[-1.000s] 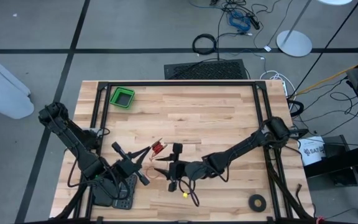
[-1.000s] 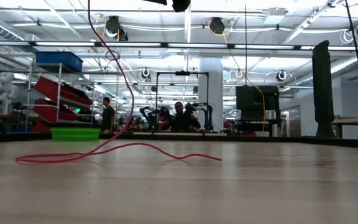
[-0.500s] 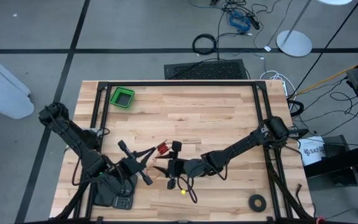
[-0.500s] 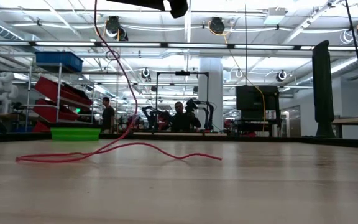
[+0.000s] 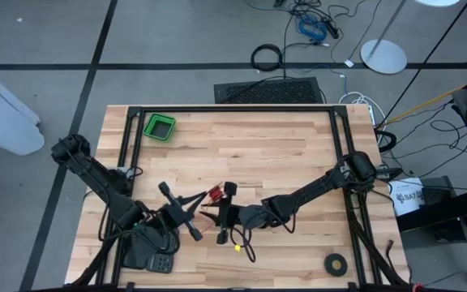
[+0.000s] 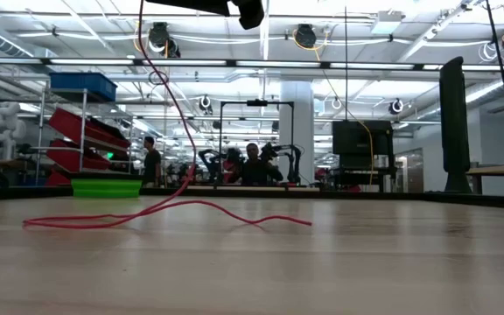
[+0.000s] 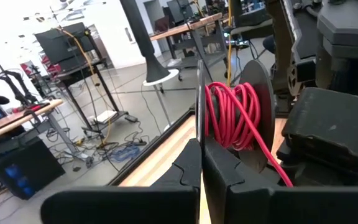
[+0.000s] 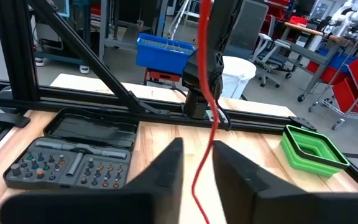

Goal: Coil cords
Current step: Uncoil the red wire from the spool

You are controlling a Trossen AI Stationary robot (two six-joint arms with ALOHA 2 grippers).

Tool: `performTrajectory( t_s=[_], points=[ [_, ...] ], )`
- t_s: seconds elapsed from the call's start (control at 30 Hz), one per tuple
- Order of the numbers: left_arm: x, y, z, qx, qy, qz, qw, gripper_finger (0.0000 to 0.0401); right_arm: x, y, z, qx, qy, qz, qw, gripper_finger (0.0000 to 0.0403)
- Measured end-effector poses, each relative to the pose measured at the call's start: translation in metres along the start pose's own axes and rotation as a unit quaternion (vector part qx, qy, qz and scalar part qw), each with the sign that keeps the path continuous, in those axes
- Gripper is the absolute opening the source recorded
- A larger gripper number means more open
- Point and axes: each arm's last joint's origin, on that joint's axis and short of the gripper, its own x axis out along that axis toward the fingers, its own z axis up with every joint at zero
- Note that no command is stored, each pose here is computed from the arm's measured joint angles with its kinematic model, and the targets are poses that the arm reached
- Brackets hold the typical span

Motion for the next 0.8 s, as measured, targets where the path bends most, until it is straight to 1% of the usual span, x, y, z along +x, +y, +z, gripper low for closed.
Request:
performTrajectory(
  t_s=[0.1,0.13,0.37,0.53,0.8],
  points=[
    [0.0,-0.0002,0.0,0.0,0.0,-0.004,1.0,0.0004,-0.0001,0.0001,0.0,0.0,0.0,0.0,1.0,0.0019],
    [0.0,-0.0003,0.0,0.0,0.0,-0.004,1.0,0.0004,-0.0001,0.0002,-0.0001,-0.001,0.0,0.0,1.0,0.001],
    [0.0,-0.0003,0.0,0.0,0.0,-0.005,1.0,0.0004,-0.0001,0.0,-0.0002,-0.002,0.001,-0.002,1.0,0.0001],
    [0.0,-0.0003,0.0,0.0,0.0,-0.005,1.0,0.0004,0.0,-0.0001,-0.0005,-0.003,0.002,-0.003,1.0,0.0019],
    [0.0,-0.0003,0.0,0.0,0.0,-0.005,1.0,0.0004,0.0,-0.0003,-0.0005,-0.003,0.002,-0.006,1.0,0.0077]
  ],
)
